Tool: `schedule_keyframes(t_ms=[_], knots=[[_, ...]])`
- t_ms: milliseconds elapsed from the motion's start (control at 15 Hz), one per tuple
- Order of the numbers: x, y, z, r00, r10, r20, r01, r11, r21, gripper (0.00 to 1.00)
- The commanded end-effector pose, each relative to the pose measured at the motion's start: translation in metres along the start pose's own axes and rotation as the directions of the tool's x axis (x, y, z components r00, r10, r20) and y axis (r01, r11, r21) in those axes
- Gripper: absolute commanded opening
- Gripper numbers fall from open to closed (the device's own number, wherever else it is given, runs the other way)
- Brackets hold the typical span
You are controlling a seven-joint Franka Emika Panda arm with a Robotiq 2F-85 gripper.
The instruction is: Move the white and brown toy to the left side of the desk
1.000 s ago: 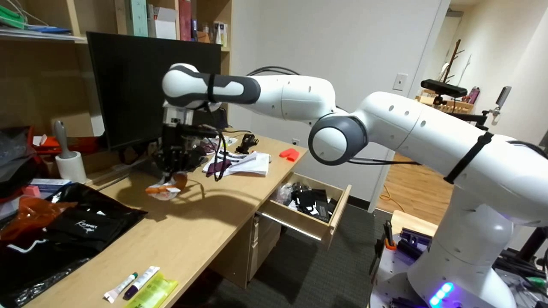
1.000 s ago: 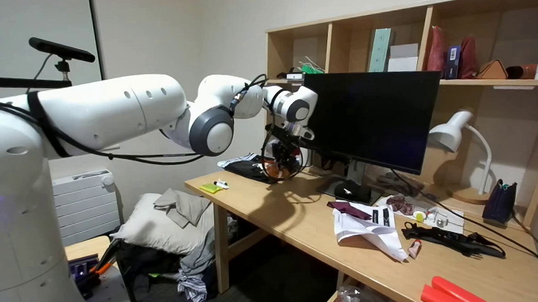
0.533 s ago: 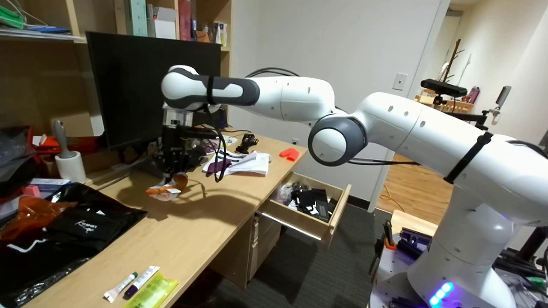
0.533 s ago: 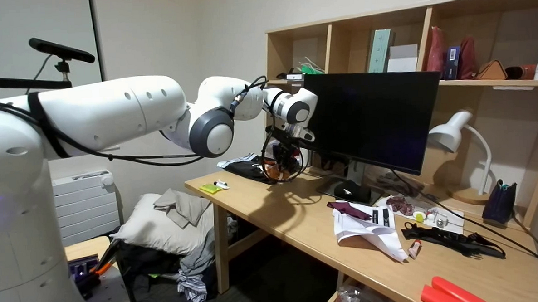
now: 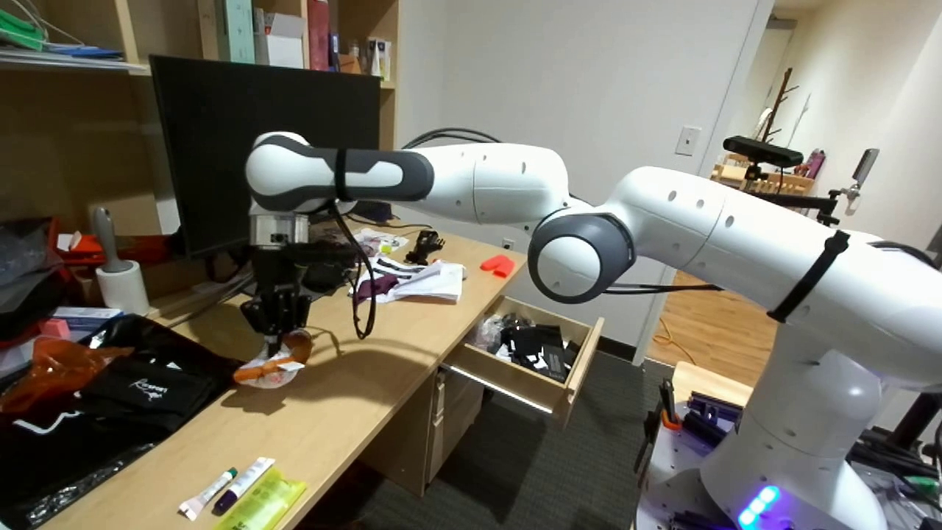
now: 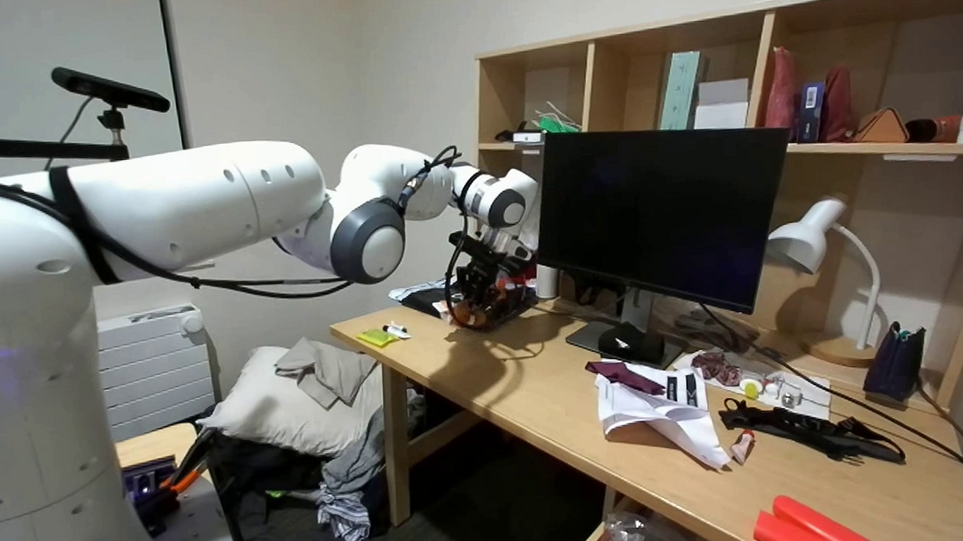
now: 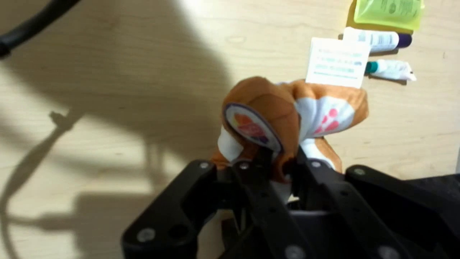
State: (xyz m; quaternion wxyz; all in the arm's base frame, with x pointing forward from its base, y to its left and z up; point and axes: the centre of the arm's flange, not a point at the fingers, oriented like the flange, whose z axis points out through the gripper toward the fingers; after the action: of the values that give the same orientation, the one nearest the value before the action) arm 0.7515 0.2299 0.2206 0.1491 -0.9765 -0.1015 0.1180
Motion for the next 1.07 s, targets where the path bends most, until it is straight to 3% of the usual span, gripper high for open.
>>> schedule_keyframes(t_ms=[0,267,667,733,800,1000], knots=[[-0.012,-0.027,0.041,0.992,-0.098,0.079,0.101,0.994,-0.042,0.07],[-0.017,-0.051,0.078,0.979,-0.167,0.121,0.177,0.981,-0.075,0.07],[-0.022,-0.067,0.082,0.960,-0.256,0.116,0.262,0.964,-0.044,0.09],[-0.022,-0.066,0.081,0.959,-0.257,0.122,0.264,0.963,-0.046,0.36],[-0.022,-0.065,0.077,0.966,-0.236,0.111,0.243,0.968,-0.063,0.37],[-0.035,-0.065,0.052,0.973,-0.215,0.082,0.219,0.974,-0.050,0.55]])
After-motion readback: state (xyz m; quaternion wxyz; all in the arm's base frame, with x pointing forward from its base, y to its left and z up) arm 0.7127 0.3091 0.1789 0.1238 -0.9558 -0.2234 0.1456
